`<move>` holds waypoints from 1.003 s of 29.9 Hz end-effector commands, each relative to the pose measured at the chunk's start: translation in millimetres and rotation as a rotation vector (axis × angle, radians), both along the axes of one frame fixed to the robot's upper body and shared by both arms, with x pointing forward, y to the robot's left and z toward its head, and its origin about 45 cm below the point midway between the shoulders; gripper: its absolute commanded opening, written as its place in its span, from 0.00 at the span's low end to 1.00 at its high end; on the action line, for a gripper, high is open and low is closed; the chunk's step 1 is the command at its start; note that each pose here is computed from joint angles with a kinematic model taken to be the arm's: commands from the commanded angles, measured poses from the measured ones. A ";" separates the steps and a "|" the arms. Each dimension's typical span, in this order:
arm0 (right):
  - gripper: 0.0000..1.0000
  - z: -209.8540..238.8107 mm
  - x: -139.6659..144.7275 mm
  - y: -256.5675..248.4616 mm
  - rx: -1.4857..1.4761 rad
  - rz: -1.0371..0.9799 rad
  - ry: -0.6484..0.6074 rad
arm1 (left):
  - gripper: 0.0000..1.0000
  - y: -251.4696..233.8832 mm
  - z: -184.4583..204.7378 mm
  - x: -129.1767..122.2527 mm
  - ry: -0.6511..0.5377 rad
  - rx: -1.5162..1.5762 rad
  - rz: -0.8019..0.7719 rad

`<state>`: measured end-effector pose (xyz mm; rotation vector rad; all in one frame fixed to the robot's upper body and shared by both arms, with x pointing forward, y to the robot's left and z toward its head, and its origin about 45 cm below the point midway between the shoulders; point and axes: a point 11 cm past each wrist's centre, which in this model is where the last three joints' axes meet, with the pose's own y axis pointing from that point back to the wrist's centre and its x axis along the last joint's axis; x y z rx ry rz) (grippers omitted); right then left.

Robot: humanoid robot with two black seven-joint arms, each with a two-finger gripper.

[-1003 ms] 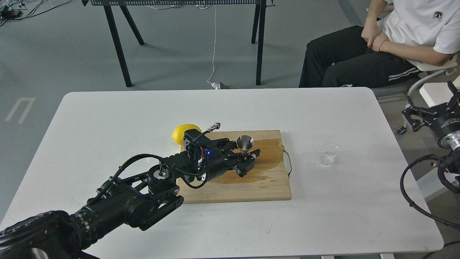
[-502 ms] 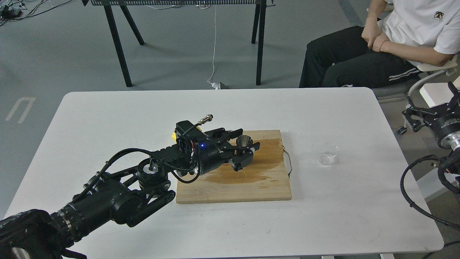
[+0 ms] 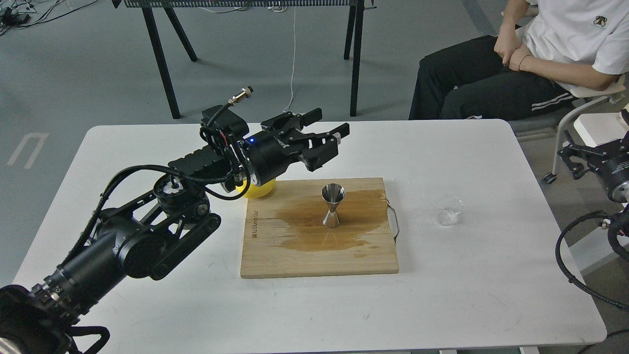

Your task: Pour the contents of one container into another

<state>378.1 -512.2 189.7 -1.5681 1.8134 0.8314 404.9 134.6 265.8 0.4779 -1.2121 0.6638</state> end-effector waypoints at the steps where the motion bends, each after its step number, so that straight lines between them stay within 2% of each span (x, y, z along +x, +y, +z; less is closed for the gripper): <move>1: 1.00 6.1 -2.8 -10.5 -0.019 -0.016 -0.002 | 0.95 33.3 26.3 13.7 0.089 -0.272 0.076; 9: 1.00 10.1 -8.1 -19.1 -0.029 -0.027 -0.003 | 1.00 99.0 63.9 25.3 0.349 -1.024 0.090; 12: 1.00 -2.0 -22.4 -17.6 0.035 -0.035 -0.002 | 1.00 130.8 61.8 30.0 0.451 -1.291 0.125; 17: 1.00 -19.7 -63.4 7.7 0.202 0.024 -0.003 | 1.00 165.7 45.8 36.9 0.620 -1.684 0.103; 22: 1.00 -21.8 -91.6 61.8 0.303 0.166 0.000 | 1.00 180.2 31.4 39.8 0.659 -1.823 0.143; 25: 1.00 -39.8 -106.1 78.8 0.351 0.153 0.091 | 1.00 181.1 26.7 37.9 0.663 -1.828 0.151; 30: 0.99 -76.0 -124.6 109.1 0.477 0.110 0.158 | 1.00 183.3 23.3 35.8 0.660 -1.832 0.157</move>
